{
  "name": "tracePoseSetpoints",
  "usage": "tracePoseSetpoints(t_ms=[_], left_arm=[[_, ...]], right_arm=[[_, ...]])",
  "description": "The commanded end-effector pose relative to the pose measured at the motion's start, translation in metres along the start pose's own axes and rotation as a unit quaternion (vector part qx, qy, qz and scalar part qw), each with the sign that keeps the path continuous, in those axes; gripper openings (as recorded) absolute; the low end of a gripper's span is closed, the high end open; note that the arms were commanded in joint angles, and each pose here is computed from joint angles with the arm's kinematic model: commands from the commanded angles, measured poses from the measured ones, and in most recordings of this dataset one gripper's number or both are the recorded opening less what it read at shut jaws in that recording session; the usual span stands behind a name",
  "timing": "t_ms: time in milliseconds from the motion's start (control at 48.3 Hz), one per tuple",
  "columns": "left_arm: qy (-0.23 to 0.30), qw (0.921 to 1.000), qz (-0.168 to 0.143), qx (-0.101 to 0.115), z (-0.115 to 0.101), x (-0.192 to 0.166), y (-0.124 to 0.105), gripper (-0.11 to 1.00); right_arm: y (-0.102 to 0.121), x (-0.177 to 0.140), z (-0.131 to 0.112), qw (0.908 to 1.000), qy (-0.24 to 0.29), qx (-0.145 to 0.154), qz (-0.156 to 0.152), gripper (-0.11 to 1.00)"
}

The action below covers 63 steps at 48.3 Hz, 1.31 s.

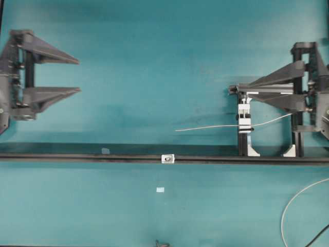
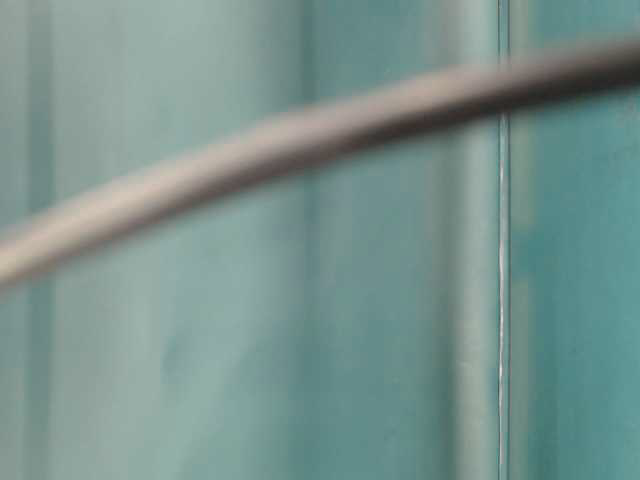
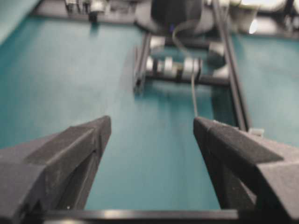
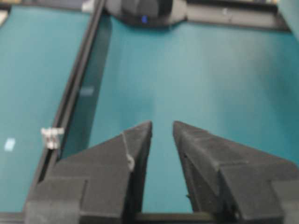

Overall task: Insert the wire through the hole in the metal fitting marked with a red label.
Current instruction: 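Move the right gripper down over the white wire end near the clamp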

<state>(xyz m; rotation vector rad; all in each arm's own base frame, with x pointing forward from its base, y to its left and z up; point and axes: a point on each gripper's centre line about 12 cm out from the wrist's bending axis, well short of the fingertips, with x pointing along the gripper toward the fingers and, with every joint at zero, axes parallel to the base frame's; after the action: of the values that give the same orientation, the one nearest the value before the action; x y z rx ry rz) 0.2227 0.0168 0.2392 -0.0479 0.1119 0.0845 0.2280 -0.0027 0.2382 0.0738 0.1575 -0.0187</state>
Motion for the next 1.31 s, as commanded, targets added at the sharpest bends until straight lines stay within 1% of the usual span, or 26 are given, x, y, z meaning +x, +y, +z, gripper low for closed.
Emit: tracePoseSetpoints(t_ms=[0,62,145,207,269,394,497,559,642,746,808,932,994,1119,1222,1284], left_arm=[[-0.012,0.9999,0.003,-0.002,0.004,0.008,0.001,0.44],[-0.008,1.0,0.004,-0.001,-0.001,0.011,0.001,0.53],[0.004,1.0,0.005,-0.001,-0.008,0.016,0.002,0.65],[0.014,0.9999,0.005,-0.001,-0.012,0.02,0.002,0.71],[0.029,0.9996,0.006,-0.001,-0.018,0.025,0.002,0.75],[0.054,0.9985,0.007,0.0,-0.03,0.033,0.003,0.75],[0.065,0.9979,0.007,0.0,-0.035,0.038,0.003,0.75],[0.069,0.9976,0.008,0.0,-0.037,0.039,0.003,0.75],[0.07,0.9975,0.008,0.0,-0.038,0.039,0.003,0.75],[0.071,0.9974,0.009,0.002,-0.039,0.039,0.003,0.75],[0.073,0.9973,0.01,0.002,-0.041,0.038,0.004,0.75],[0.083,0.9964,0.015,0.001,-0.047,0.036,0.007,0.75],[0.088,0.996,0.017,0.001,-0.051,0.035,0.008,0.75],[0.099,0.9949,0.018,0.001,-0.056,0.037,0.008,0.75],[0.108,0.9939,0.02,0.001,-0.06,0.04,0.01,0.75],[0.118,0.9928,0.023,0.0,-0.064,0.042,0.011,0.75]], right_arm=[[-0.001,0.011,0.001,0.9999,0.009,0.004,-0.003,0.43],[-0.002,0.016,-0.004,0.9998,0.02,0.005,-0.004,0.43],[-0.002,0.023,-0.008,0.9995,0.027,0.015,-0.006,0.44],[-0.002,0.027,-0.01,0.9992,0.03,0.025,-0.006,0.45],[-0.002,0.031,-0.014,0.9987,0.037,0.035,-0.007,0.45],[-0.003,0.038,-0.026,0.9972,0.059,0.045,-0.009,0.45],[-0.003,0.045,-0.033,0.9958,0.076,0.05,-0.012,0.45],[-0.003,0.049,-0.036,0.9951,0.083,0.051,-0.012,0.48],[-0.002,0.055,-0.039,0.9944,0.093,0.05,-0.011,0.55],[-0.001,0.064,-0.042,0.9931,0.105,0.05,-0.01,0.72],[0.0,0.069,-0.046,0.9921,0.115,0.05,-0.009,0.79],[0.005,0.079,-0.054,0.9893,0.134,0.058,-0.005,0.79],[0.007,0.085,-0.06,0.987,0.145,0.07,-0.004,0.79],[0.009,0.095,-0.067,0.9806,0.166,0.104,-0.01,0.78],[0.01,0.101,-0.072,0.9765,0.179,0.119,-0.014,0.77],[0.011,0.103,-0.075,0.9757,0.183,0.12,-0.014,0.75]])
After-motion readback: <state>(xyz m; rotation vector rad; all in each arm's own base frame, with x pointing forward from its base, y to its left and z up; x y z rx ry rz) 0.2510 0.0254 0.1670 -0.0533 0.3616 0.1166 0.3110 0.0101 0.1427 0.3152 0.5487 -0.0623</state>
